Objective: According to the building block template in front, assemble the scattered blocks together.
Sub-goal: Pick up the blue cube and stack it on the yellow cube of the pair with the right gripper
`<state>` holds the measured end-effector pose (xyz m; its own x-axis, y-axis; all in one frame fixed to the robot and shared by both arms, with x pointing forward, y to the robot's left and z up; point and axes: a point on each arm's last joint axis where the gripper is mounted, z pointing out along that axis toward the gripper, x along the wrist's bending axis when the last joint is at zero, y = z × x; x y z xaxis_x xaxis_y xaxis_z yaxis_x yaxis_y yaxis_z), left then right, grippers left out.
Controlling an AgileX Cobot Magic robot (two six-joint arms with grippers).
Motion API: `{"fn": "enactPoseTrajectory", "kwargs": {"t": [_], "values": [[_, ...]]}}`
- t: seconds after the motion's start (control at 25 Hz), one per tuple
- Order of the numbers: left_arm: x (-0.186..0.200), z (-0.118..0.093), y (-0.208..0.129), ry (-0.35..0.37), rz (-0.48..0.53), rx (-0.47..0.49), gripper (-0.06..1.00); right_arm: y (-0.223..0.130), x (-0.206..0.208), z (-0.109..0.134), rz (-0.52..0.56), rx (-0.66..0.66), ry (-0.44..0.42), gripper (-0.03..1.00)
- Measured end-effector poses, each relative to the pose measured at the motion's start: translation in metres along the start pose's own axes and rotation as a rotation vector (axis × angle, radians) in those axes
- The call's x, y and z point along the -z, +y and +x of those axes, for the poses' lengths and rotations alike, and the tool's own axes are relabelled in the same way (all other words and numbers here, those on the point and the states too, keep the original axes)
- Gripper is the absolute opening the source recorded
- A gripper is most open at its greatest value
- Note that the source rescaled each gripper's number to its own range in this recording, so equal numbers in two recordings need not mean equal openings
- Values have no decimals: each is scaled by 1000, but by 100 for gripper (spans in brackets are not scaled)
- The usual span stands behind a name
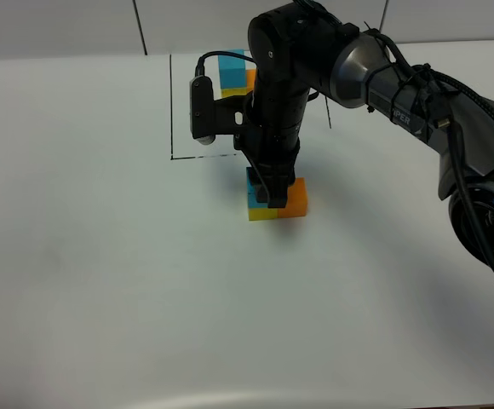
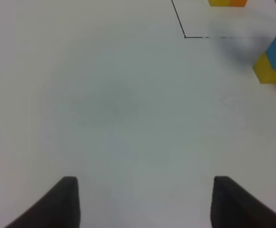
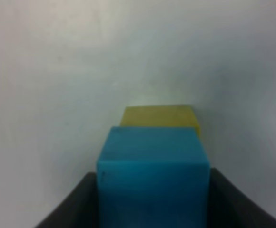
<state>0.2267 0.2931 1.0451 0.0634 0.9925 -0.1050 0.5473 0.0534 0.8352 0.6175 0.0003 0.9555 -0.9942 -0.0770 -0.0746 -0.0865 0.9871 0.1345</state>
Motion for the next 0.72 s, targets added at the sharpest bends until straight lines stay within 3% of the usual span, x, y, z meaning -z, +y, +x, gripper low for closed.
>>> {"fn": "enactPoseTrajectory", "kwargs": {"t": [0.64,0.72], "values": [[0,0,0,0,0,0,29,0,0,0,0,28,0,1],[0,0,0,0,0,0,29,0,0,0,-1,28,0,5]]}}
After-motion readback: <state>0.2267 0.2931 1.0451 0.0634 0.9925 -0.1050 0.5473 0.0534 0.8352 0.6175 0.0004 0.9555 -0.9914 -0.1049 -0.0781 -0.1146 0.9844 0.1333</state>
